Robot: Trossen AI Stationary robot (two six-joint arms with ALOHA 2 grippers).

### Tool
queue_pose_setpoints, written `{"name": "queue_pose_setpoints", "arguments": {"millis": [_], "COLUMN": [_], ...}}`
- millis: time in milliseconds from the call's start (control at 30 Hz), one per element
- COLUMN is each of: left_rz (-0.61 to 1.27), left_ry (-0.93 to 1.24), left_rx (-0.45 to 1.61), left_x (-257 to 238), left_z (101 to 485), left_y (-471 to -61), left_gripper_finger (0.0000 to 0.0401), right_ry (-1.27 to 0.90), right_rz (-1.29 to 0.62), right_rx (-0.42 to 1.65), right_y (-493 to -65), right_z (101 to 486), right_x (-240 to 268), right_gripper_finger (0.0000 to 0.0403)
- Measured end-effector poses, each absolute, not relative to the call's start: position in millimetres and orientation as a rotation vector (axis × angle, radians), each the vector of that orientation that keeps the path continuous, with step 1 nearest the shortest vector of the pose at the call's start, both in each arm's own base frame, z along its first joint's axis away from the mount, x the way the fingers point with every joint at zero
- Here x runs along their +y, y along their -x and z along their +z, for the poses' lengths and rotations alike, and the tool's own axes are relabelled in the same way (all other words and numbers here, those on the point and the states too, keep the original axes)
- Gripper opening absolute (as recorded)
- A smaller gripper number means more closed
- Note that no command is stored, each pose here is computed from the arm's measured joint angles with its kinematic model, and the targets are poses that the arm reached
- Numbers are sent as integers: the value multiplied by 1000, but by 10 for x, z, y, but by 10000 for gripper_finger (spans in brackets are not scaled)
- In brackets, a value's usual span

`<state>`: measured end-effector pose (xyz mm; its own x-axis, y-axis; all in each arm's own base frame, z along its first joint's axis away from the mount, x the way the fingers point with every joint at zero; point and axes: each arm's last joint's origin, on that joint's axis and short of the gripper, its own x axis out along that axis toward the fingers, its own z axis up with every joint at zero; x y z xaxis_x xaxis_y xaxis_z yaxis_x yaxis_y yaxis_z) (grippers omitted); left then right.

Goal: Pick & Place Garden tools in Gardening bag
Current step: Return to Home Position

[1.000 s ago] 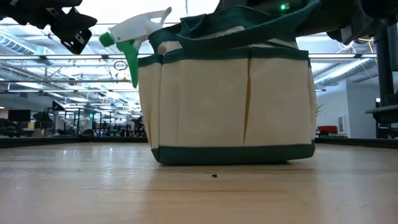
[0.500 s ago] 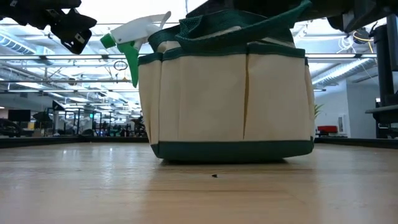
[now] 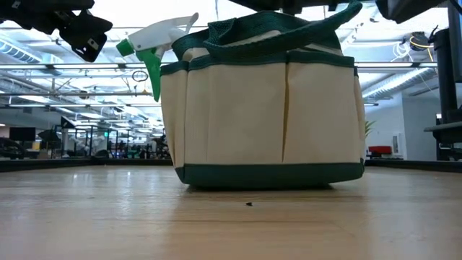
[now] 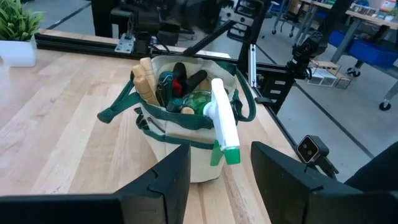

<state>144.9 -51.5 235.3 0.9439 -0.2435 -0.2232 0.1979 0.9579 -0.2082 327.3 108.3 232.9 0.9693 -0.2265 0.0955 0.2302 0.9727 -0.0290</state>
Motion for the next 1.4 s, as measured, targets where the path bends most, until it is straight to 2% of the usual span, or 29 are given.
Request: {"name": "queue_pose_setpoints", "arguments": {"millis": [267, 567, 967, 1167, 1400], "left_rz": [-226, -228, -230, -231, -292], "left_ry": [184, 163, 158, 159, 156], "left_rx": [249, 246, 241, 240, 192], "left_x": [-514, -514, -514, -515, -522], "left_z": [2354, 2354, 2358, 2359, 2419], "left_y": [-1449, -1450, -1450, -1450, -1424], "left_gripper_finger": [175, 175, 175, 175, 175], "right_ry": [24, -22, -3, 15, -33], "right_rz": [-110, -4, 77, 136, 174], "right_rx": [-37, -101, 61, 186, 226], "right_y": [-3391, -3291, -2833, -2550, -2224], "right_z": [2530, 2860, 3192, 3260, 3176], "right_x": [916, 759, 614, 567, 504], "right_gripper_finger": [1, 0, 0, 0, 0]}}
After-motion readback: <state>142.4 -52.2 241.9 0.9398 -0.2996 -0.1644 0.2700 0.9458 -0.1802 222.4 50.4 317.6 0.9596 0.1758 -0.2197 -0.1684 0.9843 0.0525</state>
